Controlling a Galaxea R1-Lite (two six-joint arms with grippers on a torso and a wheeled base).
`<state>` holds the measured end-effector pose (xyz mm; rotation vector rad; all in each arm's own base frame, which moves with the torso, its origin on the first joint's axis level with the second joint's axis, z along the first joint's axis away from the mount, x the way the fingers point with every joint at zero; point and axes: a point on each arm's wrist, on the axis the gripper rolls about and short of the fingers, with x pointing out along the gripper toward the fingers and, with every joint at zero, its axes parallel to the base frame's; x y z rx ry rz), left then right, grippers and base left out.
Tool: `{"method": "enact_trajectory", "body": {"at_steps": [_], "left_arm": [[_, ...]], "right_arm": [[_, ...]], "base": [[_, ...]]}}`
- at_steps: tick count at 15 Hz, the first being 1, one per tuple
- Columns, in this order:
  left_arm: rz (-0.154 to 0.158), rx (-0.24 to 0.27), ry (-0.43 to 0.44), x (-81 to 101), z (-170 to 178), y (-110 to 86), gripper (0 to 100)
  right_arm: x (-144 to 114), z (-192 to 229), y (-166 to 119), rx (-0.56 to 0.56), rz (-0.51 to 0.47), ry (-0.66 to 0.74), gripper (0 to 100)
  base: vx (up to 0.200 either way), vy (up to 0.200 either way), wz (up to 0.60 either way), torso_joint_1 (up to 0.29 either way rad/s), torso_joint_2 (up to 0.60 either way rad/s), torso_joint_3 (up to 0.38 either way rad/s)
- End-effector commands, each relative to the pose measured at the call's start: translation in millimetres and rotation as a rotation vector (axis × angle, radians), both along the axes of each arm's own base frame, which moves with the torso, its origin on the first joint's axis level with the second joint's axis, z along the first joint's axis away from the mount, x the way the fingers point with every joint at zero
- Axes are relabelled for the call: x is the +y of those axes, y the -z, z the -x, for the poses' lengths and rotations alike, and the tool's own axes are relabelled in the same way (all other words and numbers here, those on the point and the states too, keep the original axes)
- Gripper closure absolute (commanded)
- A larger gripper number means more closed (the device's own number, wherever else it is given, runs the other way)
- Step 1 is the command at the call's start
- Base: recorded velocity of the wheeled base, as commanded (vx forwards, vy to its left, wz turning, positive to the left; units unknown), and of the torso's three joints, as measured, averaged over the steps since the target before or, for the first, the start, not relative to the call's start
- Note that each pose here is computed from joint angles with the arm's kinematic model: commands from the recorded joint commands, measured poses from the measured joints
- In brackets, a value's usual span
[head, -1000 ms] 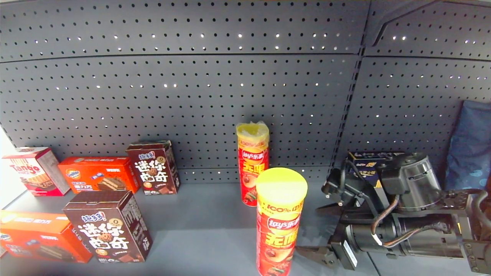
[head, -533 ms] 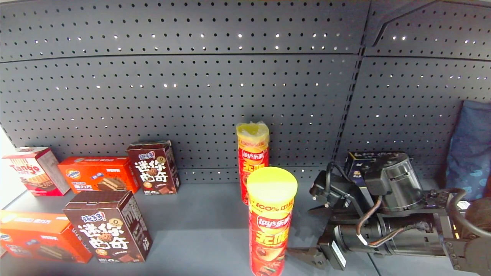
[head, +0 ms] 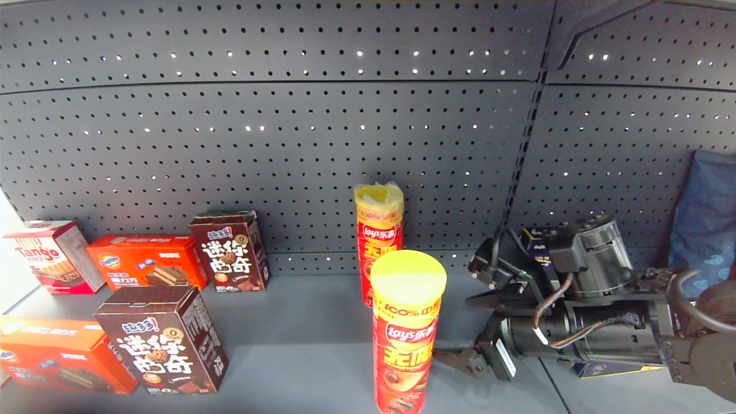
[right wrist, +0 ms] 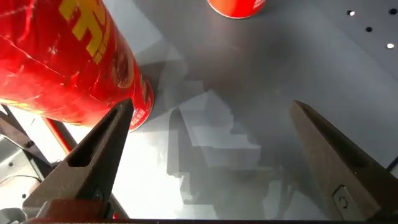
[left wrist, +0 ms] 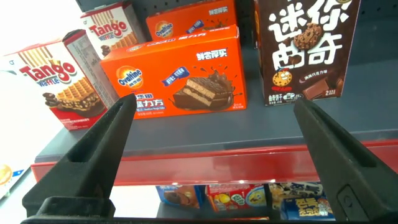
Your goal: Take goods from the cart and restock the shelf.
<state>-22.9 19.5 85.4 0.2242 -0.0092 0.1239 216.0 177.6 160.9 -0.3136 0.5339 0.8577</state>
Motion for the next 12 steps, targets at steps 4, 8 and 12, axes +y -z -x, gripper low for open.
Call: {"method": "enact_trajectory", "body": {"at_steps": [4, 8, 12], "left_arm": [[-0.001, 0.003, -0.001, -0.1, 0, -0.1, 0], [-0.001, 0.003, 0.002, -0.1, 0, -0.1, 0], [0.002, 0.002, -0.001, -0.1, 0, -0.1, 0]], "right_arm": [[-8, 11, 9, 0.031, 0.023, -0.003, 0], [-5, 8, 8, 0.025, 0.02, -0.007, 0], [5, 3, 8, 0.023, 0.019, -0.023, 0]], "base": [[0.0, 0.0, 0.0, 0.0, 0.0, 0.0], [0.0, 0.0, 0.0, 0.0, 0.0, 0.0], [0.0, 0.0, 0.0, 0.0, 0.0, 0.0]]}}
